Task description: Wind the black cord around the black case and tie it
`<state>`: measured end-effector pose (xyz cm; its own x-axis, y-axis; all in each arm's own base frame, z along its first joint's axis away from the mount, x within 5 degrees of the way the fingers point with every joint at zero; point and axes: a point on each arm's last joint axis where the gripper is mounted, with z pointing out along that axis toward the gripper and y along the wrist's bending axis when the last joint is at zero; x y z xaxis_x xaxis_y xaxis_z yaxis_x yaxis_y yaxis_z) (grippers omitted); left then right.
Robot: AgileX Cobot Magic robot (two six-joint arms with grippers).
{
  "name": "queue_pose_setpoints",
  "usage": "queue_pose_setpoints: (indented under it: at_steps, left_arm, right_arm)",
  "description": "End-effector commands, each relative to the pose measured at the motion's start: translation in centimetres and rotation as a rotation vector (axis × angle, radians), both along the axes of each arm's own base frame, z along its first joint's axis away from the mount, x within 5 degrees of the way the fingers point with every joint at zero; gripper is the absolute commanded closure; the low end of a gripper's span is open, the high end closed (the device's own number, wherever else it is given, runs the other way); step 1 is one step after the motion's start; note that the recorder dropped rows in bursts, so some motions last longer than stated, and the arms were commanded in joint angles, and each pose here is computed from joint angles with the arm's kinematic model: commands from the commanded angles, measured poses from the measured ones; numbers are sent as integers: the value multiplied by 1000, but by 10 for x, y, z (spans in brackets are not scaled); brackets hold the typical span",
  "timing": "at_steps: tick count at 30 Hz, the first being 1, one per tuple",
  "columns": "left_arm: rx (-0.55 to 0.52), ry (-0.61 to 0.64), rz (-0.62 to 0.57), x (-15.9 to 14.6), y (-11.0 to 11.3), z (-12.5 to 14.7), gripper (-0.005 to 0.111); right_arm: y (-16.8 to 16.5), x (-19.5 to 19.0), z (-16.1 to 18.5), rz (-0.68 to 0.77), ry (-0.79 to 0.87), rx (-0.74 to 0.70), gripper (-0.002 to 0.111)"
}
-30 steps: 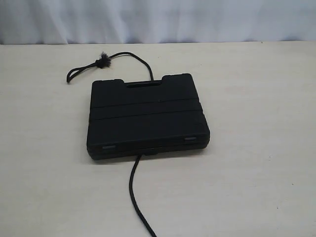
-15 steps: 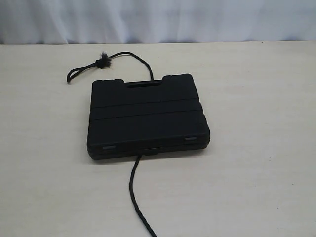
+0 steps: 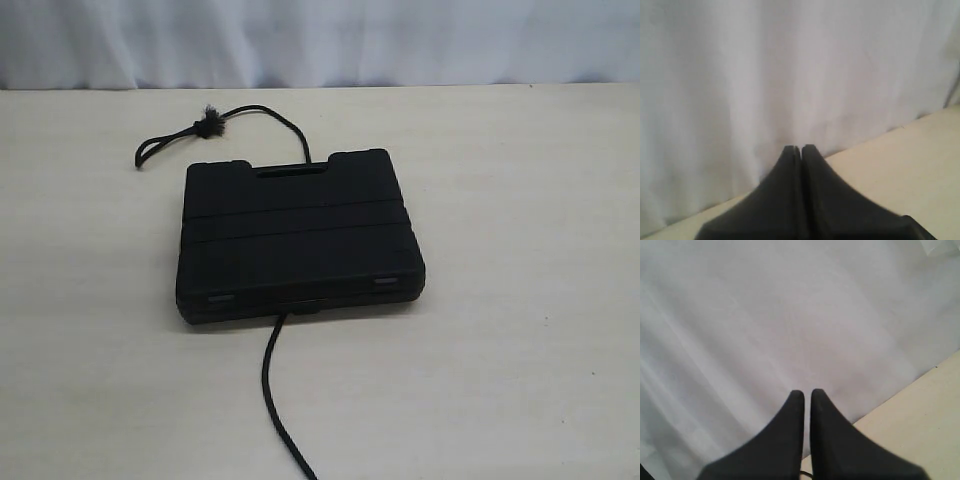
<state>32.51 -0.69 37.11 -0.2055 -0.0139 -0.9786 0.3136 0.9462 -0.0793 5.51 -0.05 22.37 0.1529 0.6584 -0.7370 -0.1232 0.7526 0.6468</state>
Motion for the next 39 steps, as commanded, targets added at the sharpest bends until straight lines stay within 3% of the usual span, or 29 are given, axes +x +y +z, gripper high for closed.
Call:
queue_pose_setpoints:
  at_steps: [1, 2, 4, 7, 10, 12, 15, 16, 18, 21, 23, 27, 30, 33, 37, 39]
  left_arm:
    - [-40, 80, -91, 48, -14, -15, 107]
    - [-17, 62, -79, 56, -17, -14, 107]
    - [179, -59, -16, 66, -22, -1, 107]
    - [428, -182, 226, 65, -18, 22, 107]
    - [621, -209, 570, 63, -8, 38, 107]
    - [836, -139, 636, 67, -3, 37, 107]
    - [871, 152, 476, 81, -4, 17, 107]
    - [902, 230, 381, 84, -6, 11, 107]
    - [856, 385, 154, 89, -19, -6, 107]
    - [808, 483, -119, 88, -40, -27, 107]
    - [791, 492, -216, 88, -55, -35, 107]
    - [818, 513, -287, 91, -81, -53, 106]
    - [873, 548, -319, 96, -99, -73, 99]
    - [927, 587, -235, 106, -112, -93, 87]
    - [811, 672, -72, 132, -116, -112, 80]
    - [751, 756, -128, 140, -116, -120, 80]
  right_arm:
    - [1, 0, -2, -11, 11, -114, 104]
    - [1, 0, -2, -13, 11, -126, 104]
    - [1, -1, 1, -11, -19, -126, 104]
    - [2, -3, 9, -7, -108, -135, 104]
    - [4, -7, 19, -1, -224, -139, 104]
    - [4, -9, 24, 2, -284, -139, 104]
    - [4, -4, 42, -1, -249, -139, 104]
    - [4, -1, 49, -3, -220, -142, 104]
    - [3, 13, 66, -11, -98, -207, 104]
    - [1, 47, 76, -9, 206, -264, 104]
    - [6, 72, 80, 40, 366, -341, 104]
    - [43, 124, 80, 265, 701, -627, 104]
    - [76, 152, 77, 385, 951, -854, 104]
    - [106, 171, 73, 449, 1120, -998, 104]
    - [133, 181, 56, 576, 1208, -1098, 104]
    - [139, 182, 47, 646, 1217, -1097, 104]
